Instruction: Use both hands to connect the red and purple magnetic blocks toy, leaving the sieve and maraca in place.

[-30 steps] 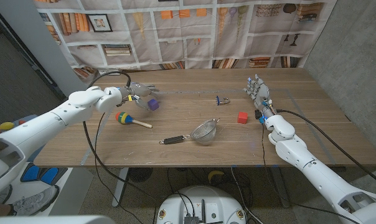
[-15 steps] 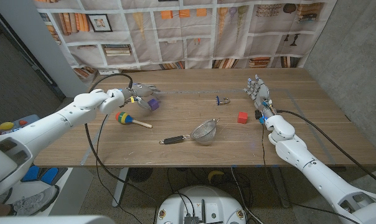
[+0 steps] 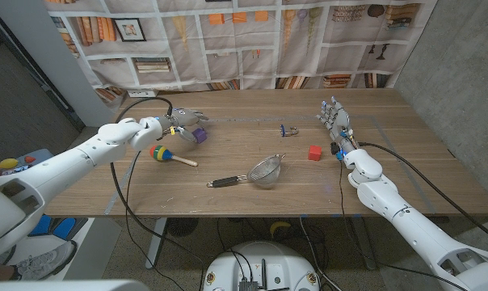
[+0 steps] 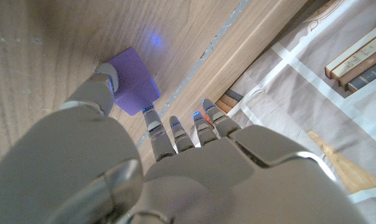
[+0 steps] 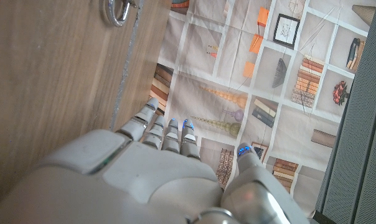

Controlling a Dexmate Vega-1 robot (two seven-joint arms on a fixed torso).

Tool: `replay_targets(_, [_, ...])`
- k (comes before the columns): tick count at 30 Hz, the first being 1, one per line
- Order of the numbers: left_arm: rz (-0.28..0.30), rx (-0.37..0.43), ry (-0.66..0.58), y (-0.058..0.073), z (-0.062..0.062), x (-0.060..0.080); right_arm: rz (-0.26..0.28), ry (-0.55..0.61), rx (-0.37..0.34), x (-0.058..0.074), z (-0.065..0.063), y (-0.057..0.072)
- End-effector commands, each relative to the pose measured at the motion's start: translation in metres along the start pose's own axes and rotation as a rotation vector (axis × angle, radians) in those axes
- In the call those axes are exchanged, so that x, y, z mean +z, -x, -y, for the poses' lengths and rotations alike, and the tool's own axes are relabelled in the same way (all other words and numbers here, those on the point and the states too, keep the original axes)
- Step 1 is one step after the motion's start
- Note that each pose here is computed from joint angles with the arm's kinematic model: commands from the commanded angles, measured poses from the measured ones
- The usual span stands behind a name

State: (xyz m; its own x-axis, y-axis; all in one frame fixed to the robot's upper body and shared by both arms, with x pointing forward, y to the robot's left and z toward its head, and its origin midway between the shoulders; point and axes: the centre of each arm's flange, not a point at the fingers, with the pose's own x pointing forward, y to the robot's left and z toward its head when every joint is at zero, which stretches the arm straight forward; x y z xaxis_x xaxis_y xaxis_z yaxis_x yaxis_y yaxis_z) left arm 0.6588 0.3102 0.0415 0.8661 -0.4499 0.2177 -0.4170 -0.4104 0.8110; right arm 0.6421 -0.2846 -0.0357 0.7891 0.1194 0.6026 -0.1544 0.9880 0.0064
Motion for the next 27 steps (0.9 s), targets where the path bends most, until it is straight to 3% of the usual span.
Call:
replay_targets(1, [0.000, 0.030, 0.003, 0.000, 0.002, 0.002, -0.005, 0.002, 0.000, -0.001, -0.001, 0.000])
replay_targets(15, [-0.026, 0.060, 0.019, 0.011, -0.007, 0.004, -0.006, 0.007, 0.001, 0.002, 0.001, 0.002])
replay_targets(27, [-0.048, 0.081, 0.019, 0.025, -0.027, 0.004, -0.011, 0.024, 0.025, 0.007, 0.006, 0.002])
